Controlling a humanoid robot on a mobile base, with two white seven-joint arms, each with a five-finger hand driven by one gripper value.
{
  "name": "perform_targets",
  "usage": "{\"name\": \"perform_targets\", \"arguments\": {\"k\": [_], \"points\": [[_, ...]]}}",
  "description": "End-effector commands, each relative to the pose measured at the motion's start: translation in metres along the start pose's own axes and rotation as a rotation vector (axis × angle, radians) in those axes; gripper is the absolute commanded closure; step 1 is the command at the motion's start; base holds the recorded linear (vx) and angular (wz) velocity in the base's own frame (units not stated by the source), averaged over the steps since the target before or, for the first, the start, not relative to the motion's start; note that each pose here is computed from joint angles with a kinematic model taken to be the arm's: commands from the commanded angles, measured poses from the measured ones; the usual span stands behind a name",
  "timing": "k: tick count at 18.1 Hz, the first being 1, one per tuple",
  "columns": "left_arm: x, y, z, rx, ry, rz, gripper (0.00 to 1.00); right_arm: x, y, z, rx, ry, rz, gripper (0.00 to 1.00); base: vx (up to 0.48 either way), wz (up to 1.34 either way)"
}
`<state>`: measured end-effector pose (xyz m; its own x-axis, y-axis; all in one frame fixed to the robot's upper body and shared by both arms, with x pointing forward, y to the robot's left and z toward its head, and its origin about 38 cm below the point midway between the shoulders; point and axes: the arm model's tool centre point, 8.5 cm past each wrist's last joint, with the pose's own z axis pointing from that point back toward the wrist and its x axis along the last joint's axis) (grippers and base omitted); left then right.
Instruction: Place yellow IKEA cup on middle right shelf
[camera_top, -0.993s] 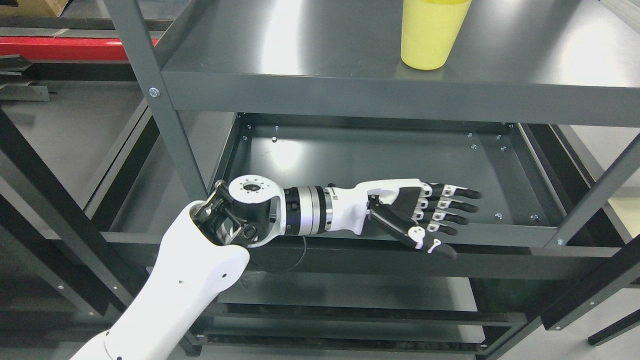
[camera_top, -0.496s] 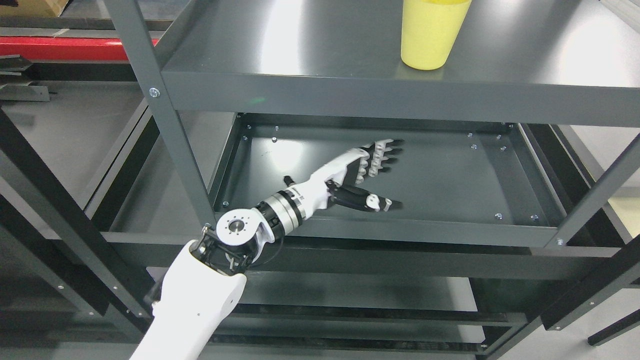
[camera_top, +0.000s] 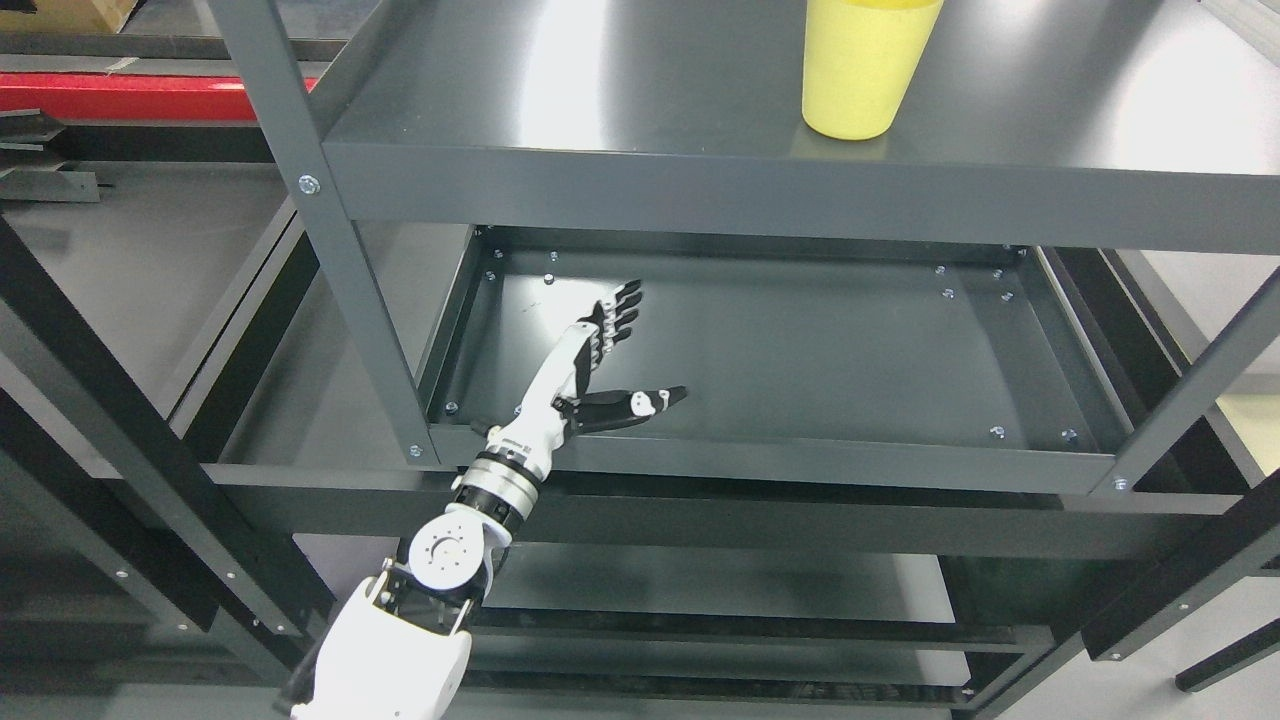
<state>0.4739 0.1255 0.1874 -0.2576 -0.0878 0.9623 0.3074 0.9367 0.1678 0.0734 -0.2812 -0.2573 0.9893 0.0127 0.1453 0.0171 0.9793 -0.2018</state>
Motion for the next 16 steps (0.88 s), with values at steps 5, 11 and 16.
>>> {"name": "perform_targets", "arguments": {"k": [5, 11, 16], "points": [[0.001, 0.028, 0.015, 0.135, -0.019, -0.012, 0.01, -0.009, -0.01, -0.001, -0.012, 0.015, -0.003, 0.01, 0.0, 0.0], [0.024, 0.038, 0.001, 0.148, -0.053, -0.022, 0.01, -0.009, -0.01, -0.001, -0.012, 0.015, -0.003, 0.01, 0.0, 0.0], [0.022, 0.039, 0.002, 0.153, -0.05, -0.021, 0.01, -0.009, -0.01, -0.001, -0.012, 0.015, -0.003, 0.01, 0.0, 0.0]]}}
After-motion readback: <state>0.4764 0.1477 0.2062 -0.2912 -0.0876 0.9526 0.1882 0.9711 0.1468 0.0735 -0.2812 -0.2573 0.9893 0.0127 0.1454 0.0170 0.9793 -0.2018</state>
